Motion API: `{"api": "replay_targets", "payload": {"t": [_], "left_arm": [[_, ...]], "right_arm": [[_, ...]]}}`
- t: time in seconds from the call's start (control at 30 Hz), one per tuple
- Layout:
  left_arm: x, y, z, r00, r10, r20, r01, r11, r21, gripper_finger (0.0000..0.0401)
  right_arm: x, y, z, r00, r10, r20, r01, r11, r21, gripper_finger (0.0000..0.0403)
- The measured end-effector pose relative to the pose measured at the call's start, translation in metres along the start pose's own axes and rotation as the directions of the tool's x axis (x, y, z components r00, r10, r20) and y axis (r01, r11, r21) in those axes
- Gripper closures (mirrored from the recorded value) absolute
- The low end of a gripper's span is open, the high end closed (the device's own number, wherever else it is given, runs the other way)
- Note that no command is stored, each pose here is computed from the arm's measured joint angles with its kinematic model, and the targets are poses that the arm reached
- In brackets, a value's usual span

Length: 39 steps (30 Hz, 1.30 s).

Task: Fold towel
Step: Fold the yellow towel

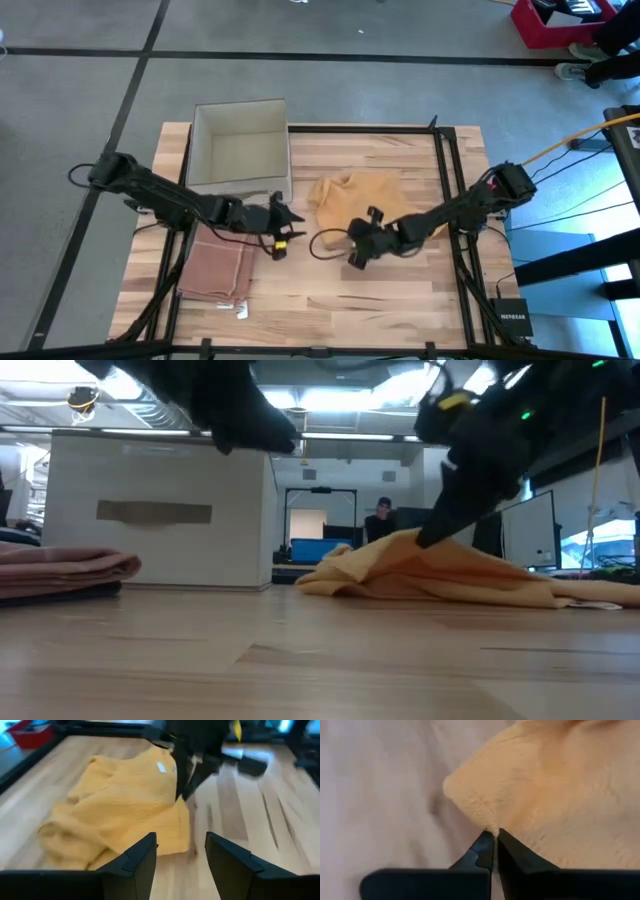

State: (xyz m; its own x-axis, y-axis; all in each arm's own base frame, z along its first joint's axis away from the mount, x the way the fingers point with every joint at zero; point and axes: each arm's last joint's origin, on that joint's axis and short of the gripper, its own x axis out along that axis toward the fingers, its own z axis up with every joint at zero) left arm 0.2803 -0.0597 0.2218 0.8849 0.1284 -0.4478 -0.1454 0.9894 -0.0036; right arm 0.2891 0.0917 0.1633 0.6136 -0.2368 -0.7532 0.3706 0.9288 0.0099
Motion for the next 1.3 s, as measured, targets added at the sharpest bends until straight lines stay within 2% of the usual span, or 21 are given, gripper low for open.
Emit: {"api": "replay_targets", "payload": {"t": [0.1, 0.27, 0.43, 0.57, 0.63, 0.77, 0.87, 1.03, 1.3], "left_arm": [[0.021, -0.011, -0.015, 1.0, -0.01, -0.022, 0.012, 0.996, 0.083, 0.0242], [0.059, -0.039, -0.033, 0.999, -0.022, -0.05, 0.032, 0.98, 0.199, 0.0249], [0.084, -0.072, -0.029, 0.997, -0.038, -0.075, 0.063, 0.923, 0.381, 0.0257], [0.091, -0.085, -0.016, 0.995, 0.07, -0.076, -0.026, 0.885, 0.465, 0.0258], [0.092, -0.089, -0.01, 0.993, 0.09, -0.077, -0.047, 0.894, 0.445, 0.0258], [0.094, -0.087, -0.008, 0.992, 0.1, -0.079, -0.07, 0.945, 0.321, 0.0258], [0.099, -0.085, -0.012, 0.99, 0.112, -0.091, -0.082, 0.955, 0.286, 0.0258], [0.107, -0.085, -0.024, 0.981, 0.162, -0.11, -0.12, 0.94, 0.32, 0.0258], [0.104, -0.078, -0.03, 0.954, 0.252, -0.161, -0.175, 0.908, 0.38, 0.0258]], "right_arm": [[-0.005, 0.016, -0.009, 0.999, 0.013, 0.046, -0.018, 0.993, 0.12, 0.0391], [-0.005, 0.036, -0.021, 0.994, 0.025, 0.108, -0.036, 0.994, 0.107, 0.0392], [0.002, 0.036, -0.025, 0.996, 0.019, 0.087, -0.027, 0.995, 0.096, 0.0388], [0.005, 0.033, -0.022, 0.997, 0.022, 0.077, -0.029, 0.995, 0.093, 0.0391], [0.005, 0.033, -0.022, 0.997, 0.025, 0.077, -0.034, 0.992, 0.12, 0.0391], [0.004, 0.036, -0.018, 0.993, 0.06, 0.099, -0.078, 0.981, 0.178, 0.0388], [0.004, 0.04, -0.014, 0.986, 0.108, 0.126, -0.132, 0.971, 0.2, 0.0387], [0.003, 0.044, -0.01, 0.976, 0.153, 0.157, -0.185, 0.959, 0.215, 0.0387], [0.003, 0.043, -0.011, 0.977, 0.15, 0.15, -0.179, 0.963, 0.202, 0.0387]]}}
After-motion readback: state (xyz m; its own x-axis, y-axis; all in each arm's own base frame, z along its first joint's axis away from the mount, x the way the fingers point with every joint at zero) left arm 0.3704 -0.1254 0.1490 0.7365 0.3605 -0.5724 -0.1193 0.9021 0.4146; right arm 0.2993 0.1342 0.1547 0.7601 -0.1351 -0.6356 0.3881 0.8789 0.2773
